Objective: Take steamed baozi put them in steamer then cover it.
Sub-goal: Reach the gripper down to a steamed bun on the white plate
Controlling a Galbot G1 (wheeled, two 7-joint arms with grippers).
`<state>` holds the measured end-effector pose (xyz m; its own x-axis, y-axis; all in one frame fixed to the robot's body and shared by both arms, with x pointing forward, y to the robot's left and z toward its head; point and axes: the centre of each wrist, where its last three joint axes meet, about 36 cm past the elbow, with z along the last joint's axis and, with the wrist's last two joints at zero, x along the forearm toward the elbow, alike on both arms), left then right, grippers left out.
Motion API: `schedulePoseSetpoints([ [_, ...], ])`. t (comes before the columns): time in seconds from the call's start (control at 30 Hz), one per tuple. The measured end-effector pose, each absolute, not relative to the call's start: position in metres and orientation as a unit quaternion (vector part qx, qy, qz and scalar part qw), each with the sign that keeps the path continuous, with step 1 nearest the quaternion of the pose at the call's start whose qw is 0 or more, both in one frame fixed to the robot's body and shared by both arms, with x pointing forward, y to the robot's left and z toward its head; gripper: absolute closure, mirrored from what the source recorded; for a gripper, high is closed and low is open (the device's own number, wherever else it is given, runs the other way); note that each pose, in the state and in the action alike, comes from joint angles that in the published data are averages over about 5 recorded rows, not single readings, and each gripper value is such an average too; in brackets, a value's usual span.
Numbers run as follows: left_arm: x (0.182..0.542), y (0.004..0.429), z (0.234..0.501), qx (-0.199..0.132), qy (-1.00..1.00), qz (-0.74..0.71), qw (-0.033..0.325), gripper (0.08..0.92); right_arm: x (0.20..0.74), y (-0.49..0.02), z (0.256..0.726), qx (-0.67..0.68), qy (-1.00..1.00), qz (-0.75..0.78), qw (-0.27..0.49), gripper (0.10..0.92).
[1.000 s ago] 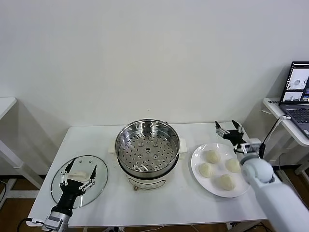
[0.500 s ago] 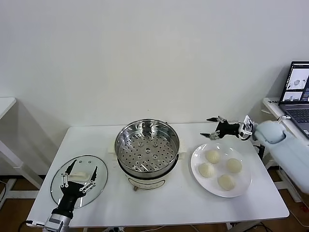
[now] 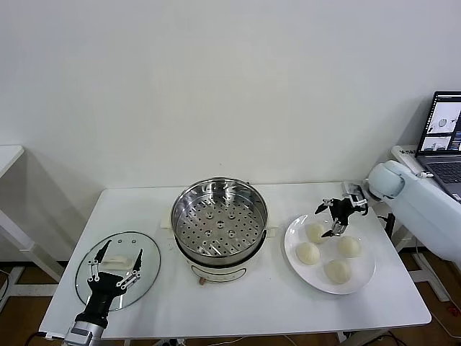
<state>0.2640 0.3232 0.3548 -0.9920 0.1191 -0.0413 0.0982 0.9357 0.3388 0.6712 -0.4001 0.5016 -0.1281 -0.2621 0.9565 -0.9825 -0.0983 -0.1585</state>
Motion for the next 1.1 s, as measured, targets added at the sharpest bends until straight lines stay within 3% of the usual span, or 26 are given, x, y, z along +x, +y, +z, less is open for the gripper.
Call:
schedulePoseSetpoints([
  [0.63, 0.262, 0.326, 0.356, 0.047, 0.983, 0.173, 0.033, 0.177, 0.693, -0.368, 0.468, 0.543, -0.518, 0.537, 0.385, 0.201],
  [1.1, 0.263, 0.326, 0.358, 0.047, 0.983, 0.172, 0.036, 0.177, 0.693, -0.361, 0.463, 0.545, -0.510, 0.546, 0.382, 0.374],
])
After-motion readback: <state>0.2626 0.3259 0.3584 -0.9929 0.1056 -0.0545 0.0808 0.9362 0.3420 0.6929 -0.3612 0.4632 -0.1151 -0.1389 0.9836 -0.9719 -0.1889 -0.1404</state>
